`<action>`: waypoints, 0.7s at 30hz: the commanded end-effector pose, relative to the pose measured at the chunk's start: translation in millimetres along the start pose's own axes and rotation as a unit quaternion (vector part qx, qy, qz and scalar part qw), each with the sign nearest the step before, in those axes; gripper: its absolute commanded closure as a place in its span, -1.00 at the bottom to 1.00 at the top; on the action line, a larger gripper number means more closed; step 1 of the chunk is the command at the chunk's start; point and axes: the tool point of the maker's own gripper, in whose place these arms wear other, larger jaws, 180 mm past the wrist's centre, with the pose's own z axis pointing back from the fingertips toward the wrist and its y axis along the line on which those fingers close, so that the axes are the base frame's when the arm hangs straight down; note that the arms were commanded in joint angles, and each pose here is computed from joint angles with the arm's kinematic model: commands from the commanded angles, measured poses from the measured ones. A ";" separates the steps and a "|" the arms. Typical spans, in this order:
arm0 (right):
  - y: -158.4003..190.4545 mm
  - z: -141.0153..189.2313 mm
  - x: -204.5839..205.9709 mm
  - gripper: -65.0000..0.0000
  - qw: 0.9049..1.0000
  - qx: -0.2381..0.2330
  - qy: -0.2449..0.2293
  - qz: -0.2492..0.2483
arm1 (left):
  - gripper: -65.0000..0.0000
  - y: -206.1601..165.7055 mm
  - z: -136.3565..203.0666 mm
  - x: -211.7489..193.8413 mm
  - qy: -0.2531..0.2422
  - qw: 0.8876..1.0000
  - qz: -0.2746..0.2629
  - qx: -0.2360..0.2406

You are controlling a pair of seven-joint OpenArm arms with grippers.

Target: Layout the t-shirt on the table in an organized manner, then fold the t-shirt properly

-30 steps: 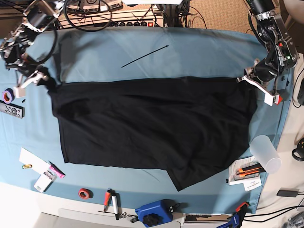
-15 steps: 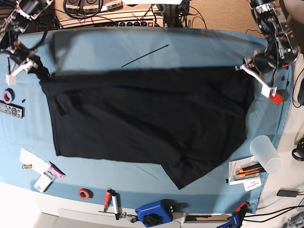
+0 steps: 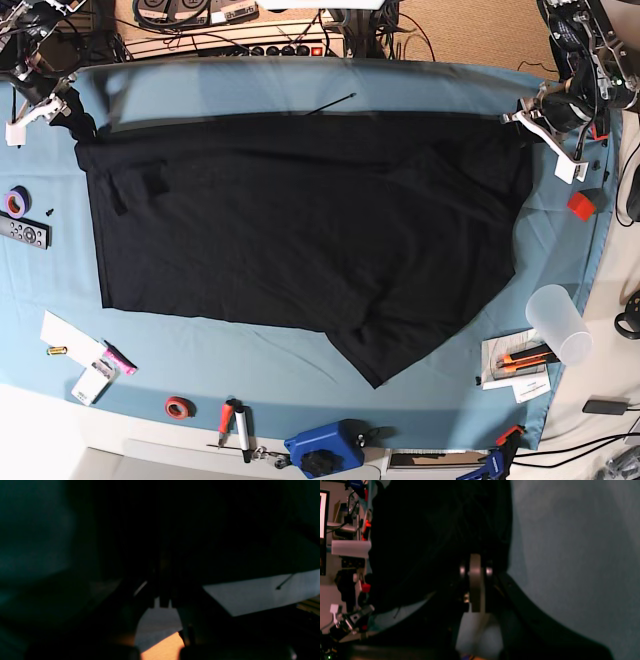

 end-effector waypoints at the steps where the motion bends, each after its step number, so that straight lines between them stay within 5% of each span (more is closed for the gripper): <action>1: 4.9 6.4 21.3 1.00 0.999 0.005 -0.026 0.017 | 1.00 -2.7 5.4 9.7 -0.014 1.000 -0.019 -0.007; 3: 5.0 6.2 21.1 1.00 0.999 0.005 -0.026 0.017 | 0.93 -9.0 5.7 11.2 -0.020 0.999 -0.028 -0.024; 5: 4.9 6.3 21.0 0.99 1.000 0.005 -0.026 0.017 | 0.54 -11.8 6.0 12.3 -0.024 0.999 -0.027 -0.032; 8: 4.9 6.4 21.3 0.58 0.999 0.005 -0.026 0.018 | 0.18 -15.1 6.4 14.0 -0.028 0.998 -0.023 -0.041; 13: 6.2 10.0 29.2 0.47 0.999 0.007 -0.031 0.025 | 0.15 -27.9 8.9 15.6 -0.031 0.996 -0.029 -0.073; 21: 11.6 33.0 58.1 0.47 0.994 0.029 -0.103 0.017 | 0.15 -42.7 21.3 32.4 -0.057 0.993 -0.068 -0.072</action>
